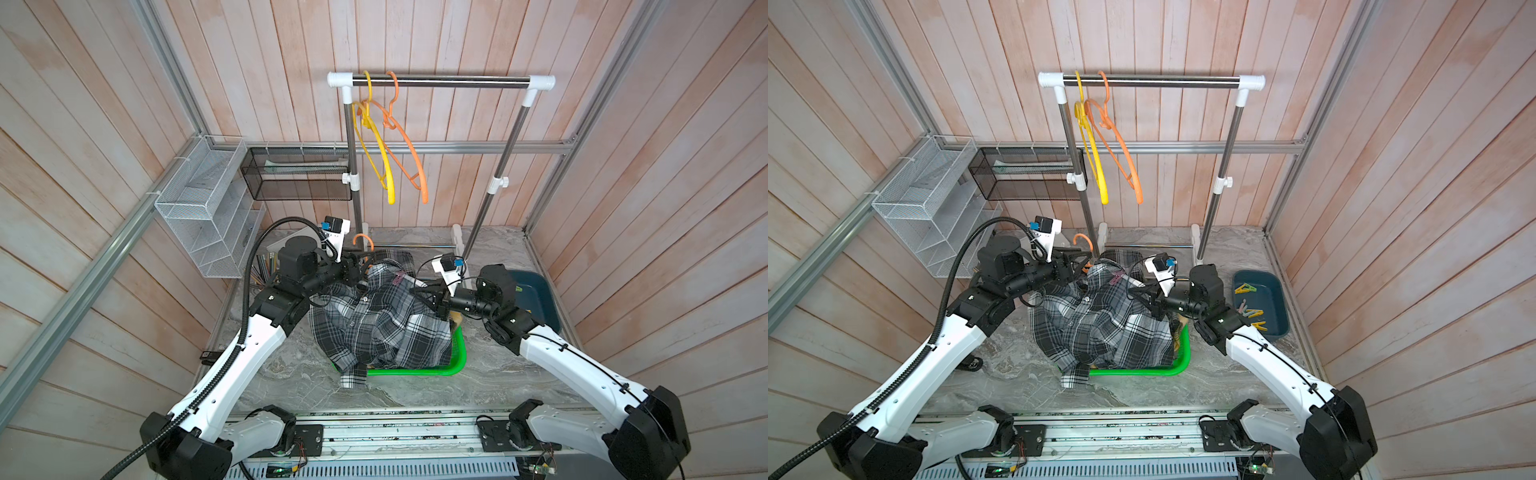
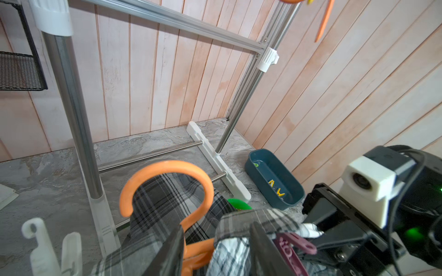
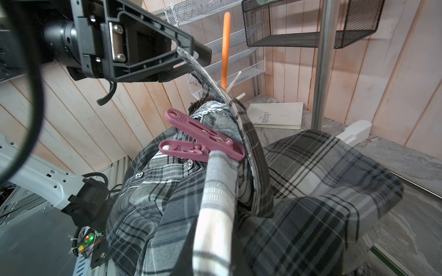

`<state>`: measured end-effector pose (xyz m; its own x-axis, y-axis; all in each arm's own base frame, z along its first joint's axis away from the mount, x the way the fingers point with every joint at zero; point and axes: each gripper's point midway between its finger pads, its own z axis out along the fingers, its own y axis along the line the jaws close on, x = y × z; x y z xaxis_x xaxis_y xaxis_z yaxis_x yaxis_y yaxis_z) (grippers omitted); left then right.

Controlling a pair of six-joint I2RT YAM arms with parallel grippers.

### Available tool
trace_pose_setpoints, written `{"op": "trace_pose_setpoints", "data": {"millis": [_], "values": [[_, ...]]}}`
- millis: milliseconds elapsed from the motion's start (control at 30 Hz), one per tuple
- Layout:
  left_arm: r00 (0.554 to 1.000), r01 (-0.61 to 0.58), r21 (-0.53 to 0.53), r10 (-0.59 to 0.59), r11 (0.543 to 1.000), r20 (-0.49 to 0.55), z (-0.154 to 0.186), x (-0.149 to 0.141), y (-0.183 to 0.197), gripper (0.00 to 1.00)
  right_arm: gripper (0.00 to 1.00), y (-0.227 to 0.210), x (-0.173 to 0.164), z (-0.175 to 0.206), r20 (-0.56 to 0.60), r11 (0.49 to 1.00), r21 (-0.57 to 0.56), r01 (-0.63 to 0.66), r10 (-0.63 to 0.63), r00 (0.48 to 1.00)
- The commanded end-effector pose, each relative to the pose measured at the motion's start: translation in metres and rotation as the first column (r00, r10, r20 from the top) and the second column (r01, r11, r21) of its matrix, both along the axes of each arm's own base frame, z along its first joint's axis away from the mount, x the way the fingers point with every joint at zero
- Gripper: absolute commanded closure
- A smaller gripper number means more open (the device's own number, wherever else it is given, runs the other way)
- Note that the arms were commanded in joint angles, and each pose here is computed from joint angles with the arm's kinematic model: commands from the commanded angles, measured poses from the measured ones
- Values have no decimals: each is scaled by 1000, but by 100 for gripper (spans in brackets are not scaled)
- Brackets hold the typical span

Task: Remove the clothespins securing long-sleeve shirts to the hanger
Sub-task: Remove the clamp from the hanger.

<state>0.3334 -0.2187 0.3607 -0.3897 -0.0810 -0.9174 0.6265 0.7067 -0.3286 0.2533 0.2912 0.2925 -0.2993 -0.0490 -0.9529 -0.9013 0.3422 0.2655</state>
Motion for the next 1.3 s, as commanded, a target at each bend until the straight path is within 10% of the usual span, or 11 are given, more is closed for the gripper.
{"op": "trace_pose_setpoints", "data": {"millis": [0,733,1167,1267], "values": [[997,-55,6,55,998,55,15,11,5,53,100,8,-2,18,56,1000,20,-23,22,998],[996,-75,-45,77,996,49,7,32,-3,65,100,21,-9,8,43,998,0,-58,58,997],[996,-81,-32,83,996,45,-1,34,-2,100,100,22,-6,2,35,999,-24,-43,44,998],[996,-84,-11,84,996,40,-7,35,-2,100,85,20,-3,1,39,999,-46,-29,31,999]]}}
